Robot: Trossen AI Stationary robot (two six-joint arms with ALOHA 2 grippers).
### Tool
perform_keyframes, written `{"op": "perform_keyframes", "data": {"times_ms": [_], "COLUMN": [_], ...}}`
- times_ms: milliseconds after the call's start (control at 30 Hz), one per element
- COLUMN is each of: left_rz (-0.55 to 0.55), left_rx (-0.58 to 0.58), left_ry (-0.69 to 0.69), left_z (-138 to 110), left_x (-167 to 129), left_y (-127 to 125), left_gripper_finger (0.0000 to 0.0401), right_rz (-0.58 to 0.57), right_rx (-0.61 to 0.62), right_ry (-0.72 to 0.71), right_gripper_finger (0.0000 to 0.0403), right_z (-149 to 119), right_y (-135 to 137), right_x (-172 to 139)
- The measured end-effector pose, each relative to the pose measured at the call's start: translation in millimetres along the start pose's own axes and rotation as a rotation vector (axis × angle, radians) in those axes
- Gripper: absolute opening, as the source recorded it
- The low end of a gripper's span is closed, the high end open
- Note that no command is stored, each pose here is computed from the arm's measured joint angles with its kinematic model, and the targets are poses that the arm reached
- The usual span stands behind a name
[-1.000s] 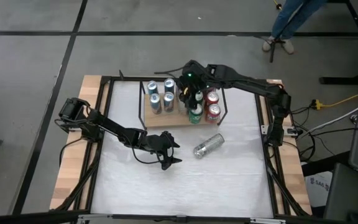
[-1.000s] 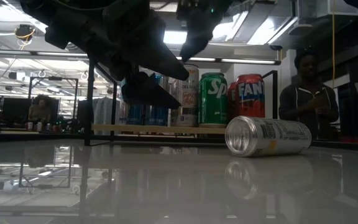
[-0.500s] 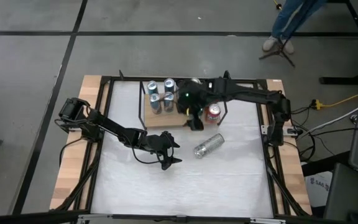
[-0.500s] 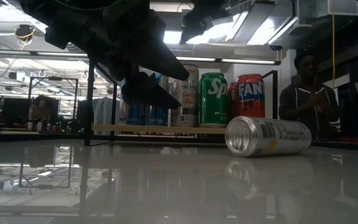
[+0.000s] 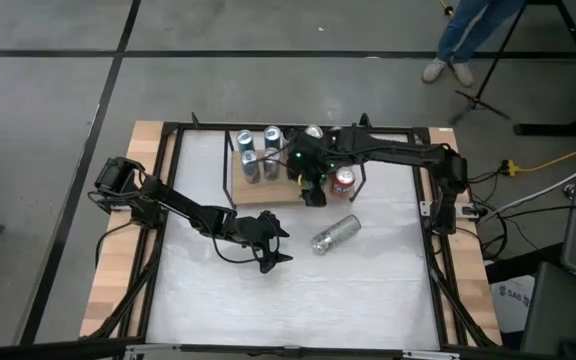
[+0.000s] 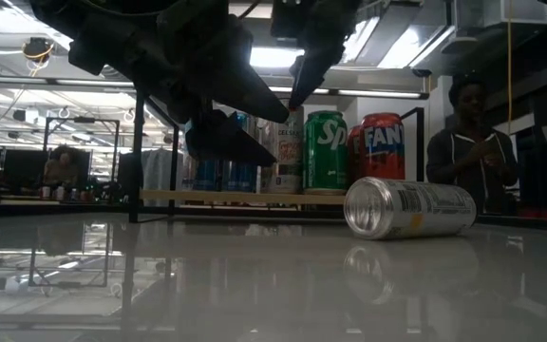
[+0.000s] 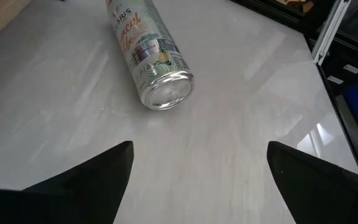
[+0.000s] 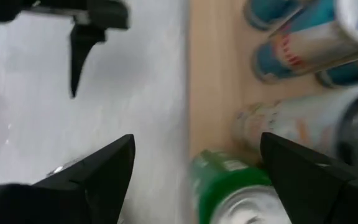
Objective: Sort soda cans
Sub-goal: Put the white-yellow soda can on the shelf and align with the other white-yellow soda can, then put the white-yellow soda can on the shelf and align with the other white-yellow soda cans
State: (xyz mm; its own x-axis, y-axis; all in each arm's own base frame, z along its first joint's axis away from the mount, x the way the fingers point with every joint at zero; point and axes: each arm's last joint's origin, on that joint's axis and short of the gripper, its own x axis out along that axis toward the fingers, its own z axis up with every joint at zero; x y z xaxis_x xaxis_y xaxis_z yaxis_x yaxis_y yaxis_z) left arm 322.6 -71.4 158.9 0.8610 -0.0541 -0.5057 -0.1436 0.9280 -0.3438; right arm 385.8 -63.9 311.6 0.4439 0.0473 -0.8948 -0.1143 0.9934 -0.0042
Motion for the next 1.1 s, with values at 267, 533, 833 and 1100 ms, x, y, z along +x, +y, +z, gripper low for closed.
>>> {"op": "perform_keyframes", "data": {"times_ms": [267,533,833,1100], "left_rz": [0.000,0.000,0.000,-0.003], "left_rx": [0.001,0.001,0.000,-0.001], "left_ry": [0.000,0.000,0.000,-0.007], "left_z": [0,0,0,1], "left_x": [0,0,0,0], "left_y": [0,0,0,0], "left_gripper_finger": [0.0363,0.0363,0.0363,0.0363], "right_rz": [-0.031,-0.029,-0.001,0.049], "right_rx": [0.051,0.042,0.017,-0.094], "right_ry": [-0.017,-0.044,-0.057,-0.086], "right_gripper_finger": [0.0335,0.0335,0.0335,0.0335], "right_z": [-5,-3,6,9], "right_y": [-22,-25,-12,40], "right_x": [-3,-3,-18,-56]}}
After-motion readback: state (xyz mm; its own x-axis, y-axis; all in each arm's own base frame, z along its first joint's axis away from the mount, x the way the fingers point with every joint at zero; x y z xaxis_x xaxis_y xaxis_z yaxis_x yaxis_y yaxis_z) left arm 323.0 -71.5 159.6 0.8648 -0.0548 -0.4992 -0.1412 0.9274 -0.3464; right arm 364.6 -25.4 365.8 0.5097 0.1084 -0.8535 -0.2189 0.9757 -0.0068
